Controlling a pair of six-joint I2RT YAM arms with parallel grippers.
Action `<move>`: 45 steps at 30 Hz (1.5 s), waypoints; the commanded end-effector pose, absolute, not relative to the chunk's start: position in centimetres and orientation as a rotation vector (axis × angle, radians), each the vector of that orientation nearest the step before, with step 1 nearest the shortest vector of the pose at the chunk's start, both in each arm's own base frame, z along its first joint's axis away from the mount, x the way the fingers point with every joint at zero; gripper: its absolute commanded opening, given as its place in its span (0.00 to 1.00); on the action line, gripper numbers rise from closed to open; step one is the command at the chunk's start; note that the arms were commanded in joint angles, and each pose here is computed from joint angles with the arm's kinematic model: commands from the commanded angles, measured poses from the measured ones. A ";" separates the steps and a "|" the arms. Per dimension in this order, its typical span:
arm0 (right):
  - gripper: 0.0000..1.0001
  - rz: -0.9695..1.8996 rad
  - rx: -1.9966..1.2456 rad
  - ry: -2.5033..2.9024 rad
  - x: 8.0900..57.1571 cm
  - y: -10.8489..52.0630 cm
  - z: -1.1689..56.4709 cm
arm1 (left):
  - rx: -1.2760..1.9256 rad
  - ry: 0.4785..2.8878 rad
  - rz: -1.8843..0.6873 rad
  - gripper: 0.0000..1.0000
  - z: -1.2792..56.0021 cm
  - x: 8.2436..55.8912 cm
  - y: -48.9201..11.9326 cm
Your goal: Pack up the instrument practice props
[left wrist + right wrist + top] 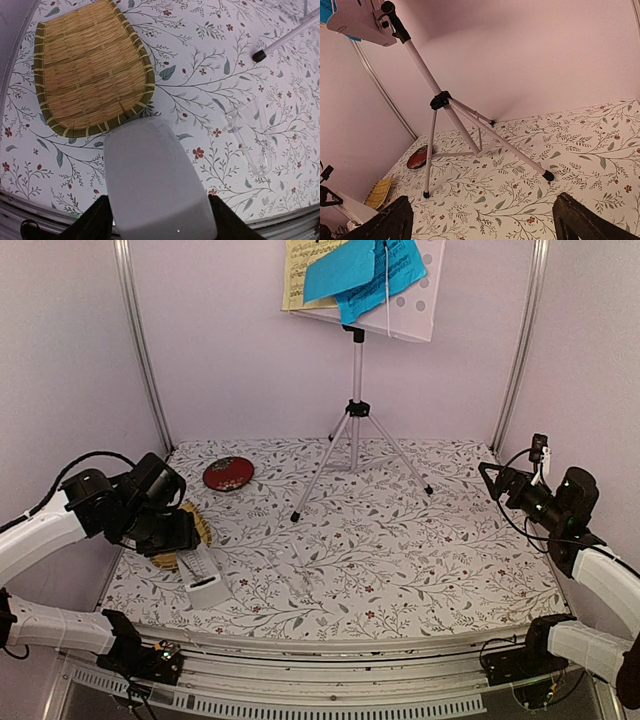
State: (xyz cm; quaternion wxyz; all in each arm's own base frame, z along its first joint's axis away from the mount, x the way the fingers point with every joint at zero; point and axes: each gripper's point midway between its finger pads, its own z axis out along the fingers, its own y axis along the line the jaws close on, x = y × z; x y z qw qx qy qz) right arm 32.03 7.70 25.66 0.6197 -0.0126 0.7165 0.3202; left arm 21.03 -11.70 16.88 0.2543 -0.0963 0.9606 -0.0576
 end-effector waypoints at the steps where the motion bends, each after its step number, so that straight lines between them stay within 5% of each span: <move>1: 0.99 0.717 -0.033 1.629 31.9 7.5 25.8 | -0.255 2.584 -0.130 0.65 16.4 21.3 -11.5; 15: 1.00 0.684 -0.033 1.690 32.5 7.8 24.9 | -0.174 2.547 -0.053 0.67 16.1 22.9 -11.7; 18: 0.93 0.649 -0.074 1.770 33.3 9.5 24.2 | -0.156 2.543 -0.039 0.66 16.0 23.3 -11.8; 36: 0.77 0.732 -0.438 2.136 26.9 33.8 15.4 | -0.167 2.458 -0.075 0.91 17.3 24.6 -12.3; 45: 0.72 0.656 -0.602 2.207 25.9 41.0 11.7 | -0.196 2.445 -0.090 0.78 17.4 24.6 -12.1</move>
